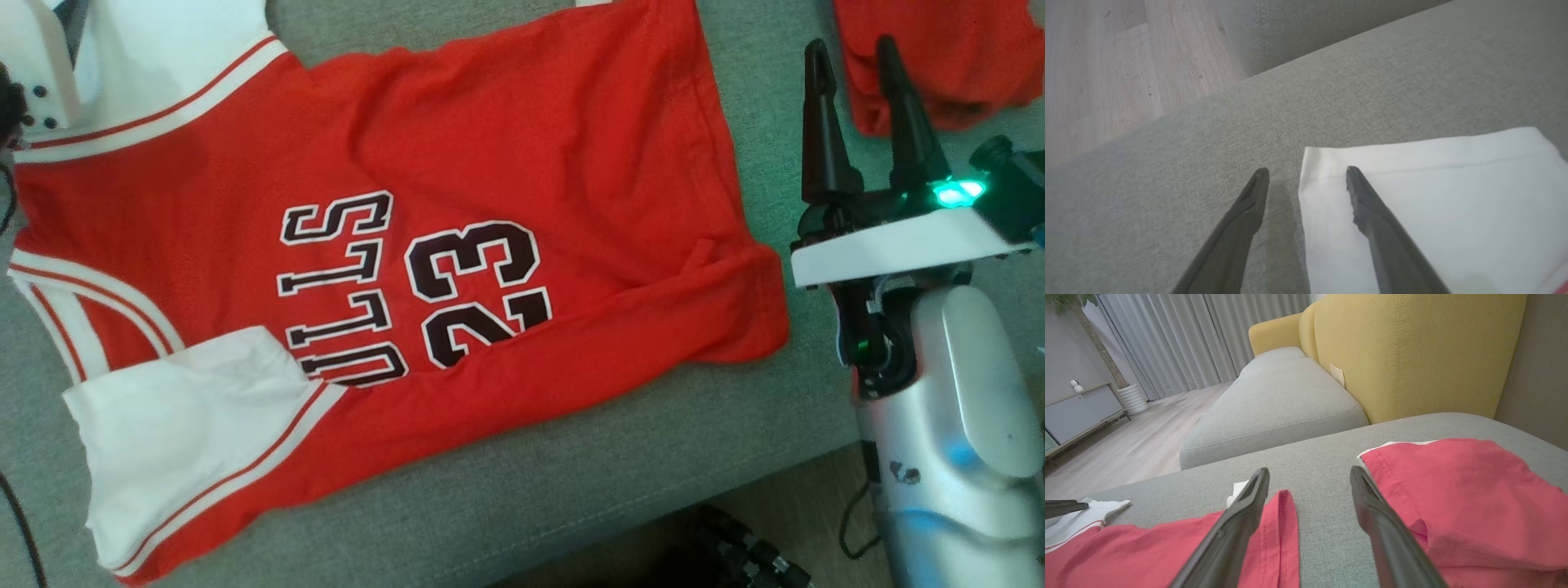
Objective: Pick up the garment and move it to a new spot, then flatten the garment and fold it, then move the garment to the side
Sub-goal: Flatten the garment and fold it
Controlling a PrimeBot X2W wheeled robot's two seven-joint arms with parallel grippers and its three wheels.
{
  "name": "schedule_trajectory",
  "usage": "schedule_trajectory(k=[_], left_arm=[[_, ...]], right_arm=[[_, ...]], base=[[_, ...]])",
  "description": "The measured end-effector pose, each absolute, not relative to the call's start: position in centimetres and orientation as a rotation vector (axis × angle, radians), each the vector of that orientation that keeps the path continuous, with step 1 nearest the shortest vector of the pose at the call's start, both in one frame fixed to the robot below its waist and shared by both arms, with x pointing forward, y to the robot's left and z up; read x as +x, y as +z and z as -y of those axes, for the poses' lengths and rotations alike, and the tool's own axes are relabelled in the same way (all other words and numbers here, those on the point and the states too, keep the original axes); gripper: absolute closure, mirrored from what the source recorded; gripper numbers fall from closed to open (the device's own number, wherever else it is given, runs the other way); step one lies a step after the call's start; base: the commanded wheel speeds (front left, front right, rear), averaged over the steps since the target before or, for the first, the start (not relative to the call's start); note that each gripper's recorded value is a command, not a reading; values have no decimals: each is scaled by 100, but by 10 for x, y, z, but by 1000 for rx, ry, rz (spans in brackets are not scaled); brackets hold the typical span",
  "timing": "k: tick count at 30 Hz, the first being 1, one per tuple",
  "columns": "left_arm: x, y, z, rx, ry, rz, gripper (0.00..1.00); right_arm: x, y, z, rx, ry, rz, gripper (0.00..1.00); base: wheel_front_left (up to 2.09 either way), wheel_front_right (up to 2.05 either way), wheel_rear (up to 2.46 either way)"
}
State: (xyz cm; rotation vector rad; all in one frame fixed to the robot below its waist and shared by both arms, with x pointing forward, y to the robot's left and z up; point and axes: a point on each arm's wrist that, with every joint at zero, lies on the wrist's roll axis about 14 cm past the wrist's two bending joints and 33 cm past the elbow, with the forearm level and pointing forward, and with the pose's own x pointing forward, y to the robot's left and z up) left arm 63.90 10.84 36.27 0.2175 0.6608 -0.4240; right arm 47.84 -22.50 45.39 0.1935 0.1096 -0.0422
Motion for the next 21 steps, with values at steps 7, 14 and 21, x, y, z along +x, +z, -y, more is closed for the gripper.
schedule_trajectory(k=[7, 14, 21], left_arm=[[644, 355, -104, 219, -426, -684, 0], [642, 349, -94, 174, -444, -748, 65], [635, 365, -92, 163, -469, -709, 100]], right_arm=[[478, 453, 230, 184, -53, -112, 0], [477, 449, 233, 181, -62, -121, 0], [485, 451, 219, 163, -19, -130, 0]], base=[[0, 0, 0], [0, 0, 0], [0, 0, 0]])
